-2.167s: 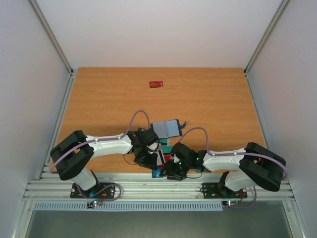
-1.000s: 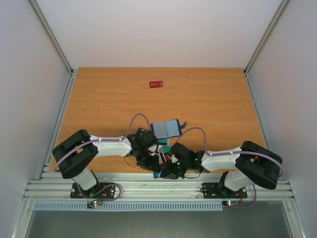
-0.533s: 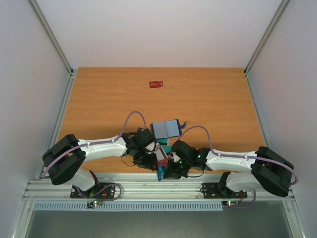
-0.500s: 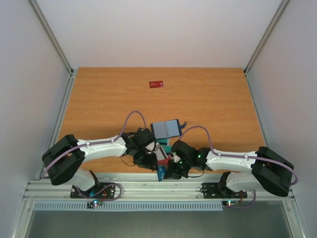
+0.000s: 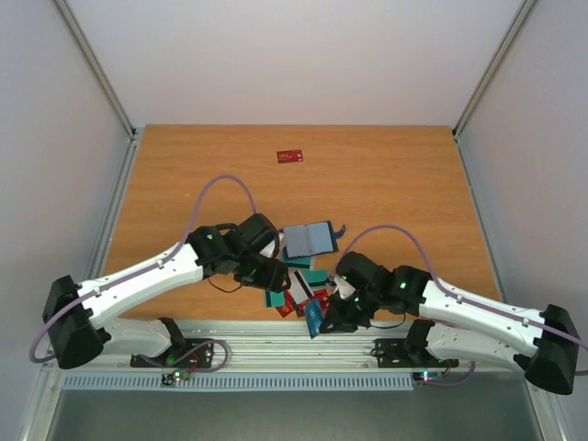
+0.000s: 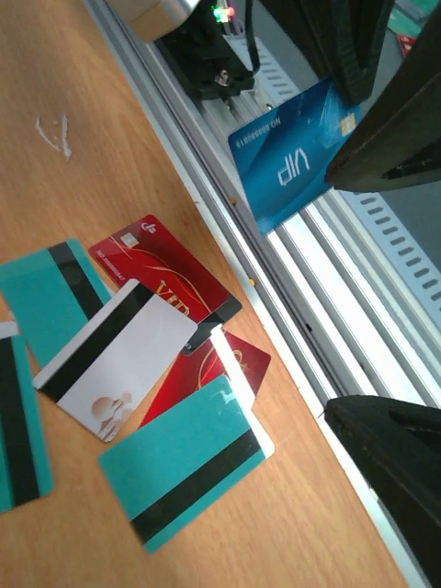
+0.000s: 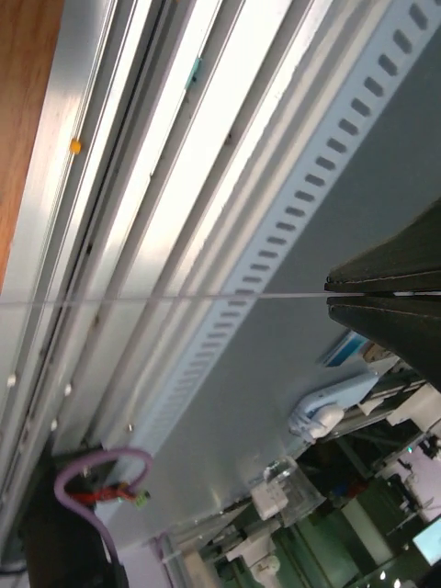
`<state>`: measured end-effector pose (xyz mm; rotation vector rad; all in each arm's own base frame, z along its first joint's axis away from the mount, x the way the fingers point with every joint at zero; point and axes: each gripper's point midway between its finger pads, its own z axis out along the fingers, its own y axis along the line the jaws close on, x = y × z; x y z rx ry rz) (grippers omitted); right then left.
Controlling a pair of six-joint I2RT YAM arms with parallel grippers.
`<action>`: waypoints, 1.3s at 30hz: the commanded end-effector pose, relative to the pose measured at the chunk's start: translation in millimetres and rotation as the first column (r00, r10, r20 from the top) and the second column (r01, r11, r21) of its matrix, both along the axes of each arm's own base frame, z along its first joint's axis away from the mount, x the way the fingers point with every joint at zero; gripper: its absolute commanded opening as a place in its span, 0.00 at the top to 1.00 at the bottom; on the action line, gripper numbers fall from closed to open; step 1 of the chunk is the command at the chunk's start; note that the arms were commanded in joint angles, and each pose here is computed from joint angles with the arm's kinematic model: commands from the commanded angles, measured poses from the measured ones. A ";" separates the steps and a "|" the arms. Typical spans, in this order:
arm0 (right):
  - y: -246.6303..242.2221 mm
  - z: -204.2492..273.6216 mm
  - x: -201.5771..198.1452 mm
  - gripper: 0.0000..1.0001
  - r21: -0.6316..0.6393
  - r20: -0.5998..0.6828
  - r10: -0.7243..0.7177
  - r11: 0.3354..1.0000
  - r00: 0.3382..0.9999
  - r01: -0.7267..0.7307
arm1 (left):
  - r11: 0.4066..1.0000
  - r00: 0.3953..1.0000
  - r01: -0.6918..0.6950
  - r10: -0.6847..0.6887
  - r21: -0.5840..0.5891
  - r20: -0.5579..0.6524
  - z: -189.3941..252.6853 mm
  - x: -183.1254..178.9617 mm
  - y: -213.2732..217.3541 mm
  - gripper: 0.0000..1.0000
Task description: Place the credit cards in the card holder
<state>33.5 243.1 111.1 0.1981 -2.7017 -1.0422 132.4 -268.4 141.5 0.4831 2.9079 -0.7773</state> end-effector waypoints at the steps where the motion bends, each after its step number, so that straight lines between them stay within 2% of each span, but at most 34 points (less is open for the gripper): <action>1: -9.9 31.2 3.2 0.99 -0.024 0.086 0.046 0.999 0.995 -0.044 | 0.995 0.997 -0.064 0.061 0.072 0.038 25.1 7.2 23.8 0.30; 4: -3.1 59.5 17.4 0.99 0.003 0.159 0.038 0.999 0.987 -0.039 | 0.994 0.993 -0.104 0.102 0.018 0.058 57.2 17.5 23.2 0.16; 6: -0.1 73.6 28.2 0.99 0.020 0.190 0.024 0.999 0.982 -0.028 | 0.992 0.989 -0.118 0.121 -0.040 0.081 81.5 25.0 20.6 0.02; 10: 4.6 101.9 58.4 0.99 0.107 0.210 -0.044 0.994 0.977 0.022 | 0.981 0.981 -0.131 0.149 -0.140 0.125 118.3 42.2 19.8 0.01; 14: 8.6 142.6 91.8 0.99 0.263 0.195 -0.125 0.962 0.973 0.070 | 0.941 0.979 -0.116 0.163 -0.319 0.124 149.5 58.7 9.3 0.01; 18: 14.3 189.6 129.0 0.99 0.406 0.233 -0.180 0.911 0.956 0.073 | 0.844 0.981 -0.061 0.150 -0.532 0.126 184.5 75.1 -8.4 0.10; 24: 24.6 248.2 182.9 0.99 0.577 0.262 -0.263 0.814 0.929 0.068 | 0.722 0.974 -0.050 0.188 -0.690 0.125 219.6 108.6 -6.1 0.28; 29: 33.6 275.3 201.4 0.99 0.646 0.292 -0.283 0.763 0.914 0.030 | 0.613 0.976 -0.020 0.185 -0.790 0.118 250.5 129.9 -2.5 0.39; 34: 39.1 289.3 205.9 0.99 0.685 0.305 -0.274 0.728 0.912 -0.011 | 0.562 0.981 -0.007 0.166 -0.827 0.105 260.7 144.5 -3.5 0.49; 39: 42.3 301.2 206.5 0.99 0.711 0.321 -0.259 0.701 0.911 -0.051 | 0.552 0.982 -0.017 0.164 -0.833 0.089 259.0 155.3 -8.0 0.59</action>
